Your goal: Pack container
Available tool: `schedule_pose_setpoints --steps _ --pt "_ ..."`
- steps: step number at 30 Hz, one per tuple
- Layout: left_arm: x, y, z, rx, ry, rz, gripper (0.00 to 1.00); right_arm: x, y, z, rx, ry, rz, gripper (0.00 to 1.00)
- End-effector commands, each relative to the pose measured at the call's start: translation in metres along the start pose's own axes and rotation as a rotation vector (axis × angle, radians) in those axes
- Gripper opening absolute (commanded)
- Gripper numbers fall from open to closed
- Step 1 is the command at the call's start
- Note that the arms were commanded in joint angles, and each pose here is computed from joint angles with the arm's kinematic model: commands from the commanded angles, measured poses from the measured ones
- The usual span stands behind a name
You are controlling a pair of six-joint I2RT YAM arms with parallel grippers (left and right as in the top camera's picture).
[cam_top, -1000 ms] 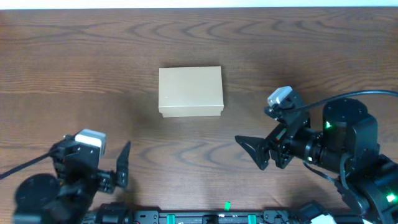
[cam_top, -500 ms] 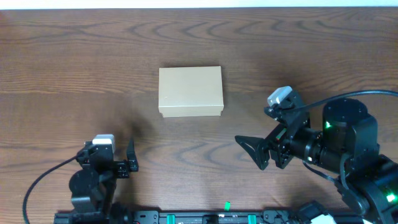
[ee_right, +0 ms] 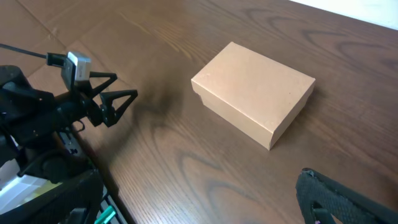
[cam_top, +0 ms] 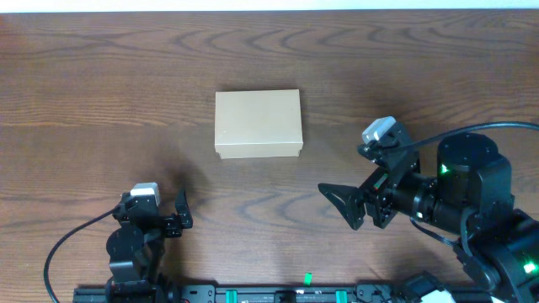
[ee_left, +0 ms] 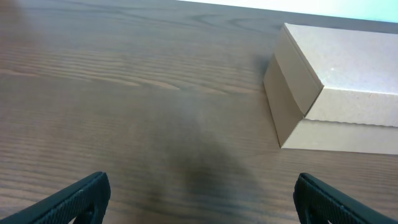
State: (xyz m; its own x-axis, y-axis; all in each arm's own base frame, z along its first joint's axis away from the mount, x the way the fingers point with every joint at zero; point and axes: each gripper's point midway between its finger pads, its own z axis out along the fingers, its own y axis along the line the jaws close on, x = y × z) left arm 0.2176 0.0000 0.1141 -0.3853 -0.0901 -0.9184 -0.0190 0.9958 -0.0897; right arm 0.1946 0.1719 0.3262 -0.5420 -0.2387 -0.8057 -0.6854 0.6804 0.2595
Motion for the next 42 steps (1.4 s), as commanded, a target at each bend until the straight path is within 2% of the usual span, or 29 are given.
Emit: schedule_pose_setpoints --steps 1,30,35,39,42 --pt "0.006 0.0 0.003 0.004 0.009 -0.008 0.95 -0.002 0.004 -0.002 -0.011 -0.008 0.001 0.99" --pt "0.006 0.0 0.003 0.004 0.009 -0.008 0.95 -0.001 0.002 -0.002 0.005 -0.003 0.002 0.99" --pt "0.006 0.0 0.003 0.004 0.009 -0.008 0.95 0.022 -0.023 -0.007 0.153 0.053 -0.037 0.99" --pt "0.006 0.0 0.003 0.004 0.009 -0.008 0.95 0.052 -0.024 -0.007 0.152 0.055 -0.092 0.99" --pt "0.006 0.0 0.003 0.004 0.009 -0.008 0.95 0.075 -0.029 0.001 0.154 -0.001 -0.114 0.99"
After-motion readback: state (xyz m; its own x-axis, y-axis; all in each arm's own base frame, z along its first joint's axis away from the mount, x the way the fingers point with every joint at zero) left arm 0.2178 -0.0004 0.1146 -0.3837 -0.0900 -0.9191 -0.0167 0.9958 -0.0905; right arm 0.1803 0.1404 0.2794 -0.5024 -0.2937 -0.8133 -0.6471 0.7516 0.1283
